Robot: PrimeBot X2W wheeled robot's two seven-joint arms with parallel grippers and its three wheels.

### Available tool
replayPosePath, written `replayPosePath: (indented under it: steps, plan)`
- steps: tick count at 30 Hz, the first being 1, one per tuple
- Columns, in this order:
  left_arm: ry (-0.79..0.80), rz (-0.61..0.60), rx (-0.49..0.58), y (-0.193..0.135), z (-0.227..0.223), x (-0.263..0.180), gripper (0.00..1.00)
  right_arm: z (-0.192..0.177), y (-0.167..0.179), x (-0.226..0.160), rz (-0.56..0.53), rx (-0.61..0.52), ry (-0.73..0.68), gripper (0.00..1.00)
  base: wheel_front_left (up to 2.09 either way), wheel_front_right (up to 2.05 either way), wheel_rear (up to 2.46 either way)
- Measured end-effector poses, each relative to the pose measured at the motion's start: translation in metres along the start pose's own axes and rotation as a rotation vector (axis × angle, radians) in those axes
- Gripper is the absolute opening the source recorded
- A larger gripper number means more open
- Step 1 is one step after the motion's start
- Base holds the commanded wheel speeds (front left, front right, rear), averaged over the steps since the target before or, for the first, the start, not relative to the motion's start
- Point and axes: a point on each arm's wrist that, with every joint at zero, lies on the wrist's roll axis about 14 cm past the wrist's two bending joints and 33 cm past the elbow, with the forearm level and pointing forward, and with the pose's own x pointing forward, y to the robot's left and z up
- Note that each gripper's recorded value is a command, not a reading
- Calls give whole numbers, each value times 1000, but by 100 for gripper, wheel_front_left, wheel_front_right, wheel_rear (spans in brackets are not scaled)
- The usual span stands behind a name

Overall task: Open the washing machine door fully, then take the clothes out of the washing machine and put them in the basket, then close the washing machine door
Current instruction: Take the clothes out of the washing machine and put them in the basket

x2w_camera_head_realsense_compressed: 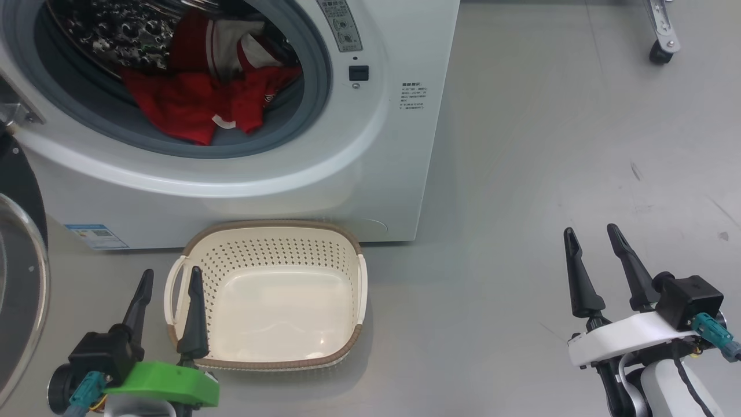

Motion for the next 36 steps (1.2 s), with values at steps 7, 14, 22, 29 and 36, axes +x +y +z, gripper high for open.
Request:
replayPosePath:
  steps: [7, 14, 22, 29, 36]
  plan:
    - [46, -27, 21, -4, -13, 21, 100, -12, -15, 1, -45, 6, 34, 100, 0, 0, 0]
    - [66, -60, 39, -7, -20, 58, 100, -21, -28, 7, -84, 20, 53, 100, 0, 0, 0]
    - [72, -101, 94, -8, -23, 115, 100, -24, -48, 9, -156, 30, 58, 100, 0, 0, 0]
    - [119, -100, 76, -9, -35, 168, 100, -28, -66, 4, -227, 32, 68, 100, 0, 0, 0]
    - [210, -68, 65, -6, -58, 215, 100, -30, -87, -4, -302, 16, 84, 100, 0, 0, 0]
